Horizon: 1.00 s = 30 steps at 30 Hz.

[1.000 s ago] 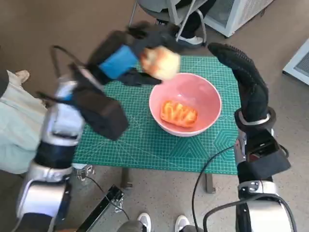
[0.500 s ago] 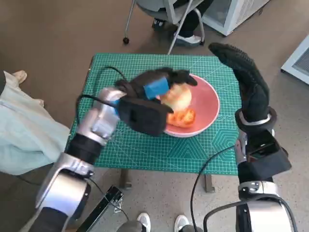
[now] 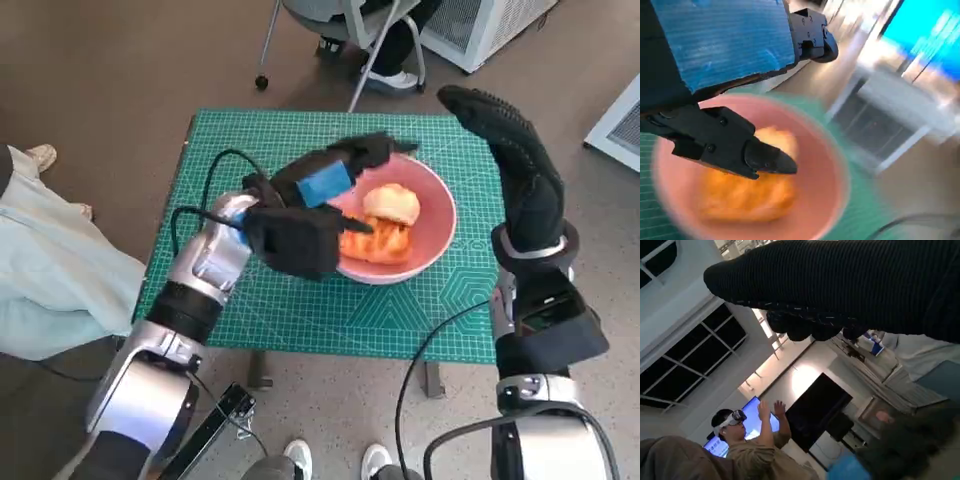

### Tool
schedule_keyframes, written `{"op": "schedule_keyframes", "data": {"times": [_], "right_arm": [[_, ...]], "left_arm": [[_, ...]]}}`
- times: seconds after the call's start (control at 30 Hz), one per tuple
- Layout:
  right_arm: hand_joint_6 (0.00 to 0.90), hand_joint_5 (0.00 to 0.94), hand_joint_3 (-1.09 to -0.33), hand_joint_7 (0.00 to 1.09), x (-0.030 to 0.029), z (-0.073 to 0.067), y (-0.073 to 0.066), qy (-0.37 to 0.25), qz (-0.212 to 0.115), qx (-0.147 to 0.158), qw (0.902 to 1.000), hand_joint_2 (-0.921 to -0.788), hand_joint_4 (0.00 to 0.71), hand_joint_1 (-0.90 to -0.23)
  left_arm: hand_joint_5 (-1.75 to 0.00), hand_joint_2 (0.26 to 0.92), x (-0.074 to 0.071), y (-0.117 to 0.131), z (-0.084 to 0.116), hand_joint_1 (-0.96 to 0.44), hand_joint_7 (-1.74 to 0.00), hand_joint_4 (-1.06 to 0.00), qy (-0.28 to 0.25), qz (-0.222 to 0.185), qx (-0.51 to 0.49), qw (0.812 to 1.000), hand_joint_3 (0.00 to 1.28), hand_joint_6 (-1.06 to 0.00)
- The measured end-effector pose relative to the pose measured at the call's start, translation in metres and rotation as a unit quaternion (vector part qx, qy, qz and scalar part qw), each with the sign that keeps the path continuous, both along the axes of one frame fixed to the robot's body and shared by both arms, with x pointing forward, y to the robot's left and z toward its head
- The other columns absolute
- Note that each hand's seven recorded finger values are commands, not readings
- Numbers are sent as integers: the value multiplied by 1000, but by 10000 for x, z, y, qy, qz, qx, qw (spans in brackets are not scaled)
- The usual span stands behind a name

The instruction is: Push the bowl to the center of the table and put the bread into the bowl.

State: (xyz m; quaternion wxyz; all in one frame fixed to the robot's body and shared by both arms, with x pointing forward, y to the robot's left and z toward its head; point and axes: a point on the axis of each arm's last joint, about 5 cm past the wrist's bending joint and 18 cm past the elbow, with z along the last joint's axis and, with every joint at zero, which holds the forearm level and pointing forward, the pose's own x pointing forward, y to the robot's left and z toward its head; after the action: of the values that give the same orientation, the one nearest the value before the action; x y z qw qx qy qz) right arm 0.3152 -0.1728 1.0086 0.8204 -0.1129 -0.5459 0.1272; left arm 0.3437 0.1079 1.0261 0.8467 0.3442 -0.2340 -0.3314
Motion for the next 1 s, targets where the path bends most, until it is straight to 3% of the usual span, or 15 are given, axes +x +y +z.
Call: {"op": "schedule_keyframes", "data": {"times": [0.13,0.3,0.57,0.77,1.0], "right_arm": [[-1,1,-696,771,-3,14,1,-47,-9,32,10000,-921,318,-602],[-1,1,-715,774,-5,53,12,-128,-2,66,9999,-921,318,-580],[7,8,-751,767,3,148,49,-98,21,213,9997,-921,315,-546],[8,14,-751,760,-3,242,177,-65,217,374,9990,-921,324,-557],[6,12,-749,747,-29,313,256,-102,348,394,9986,-921,322,-564]], "left_arm": [[-49,917,-38,68,35,-366,-389,-275,-332,-1,-1157,9927,71,-229],[-62,920,-120,137,80,-398,-369,-352,-854,30,-2380,9675,119,-263],[-16,921,-347,177,60,-330,-732,-340,-1217,-121,-3703,9208,215,-43],[-7,921,-462,236,34,-330,-780,-325,-1260,-129,-4062,9050,220,-24],[-7,921,-501,307,2,-379,-741,-326,-1286,-35,-4145,9009,219,-48]]}}
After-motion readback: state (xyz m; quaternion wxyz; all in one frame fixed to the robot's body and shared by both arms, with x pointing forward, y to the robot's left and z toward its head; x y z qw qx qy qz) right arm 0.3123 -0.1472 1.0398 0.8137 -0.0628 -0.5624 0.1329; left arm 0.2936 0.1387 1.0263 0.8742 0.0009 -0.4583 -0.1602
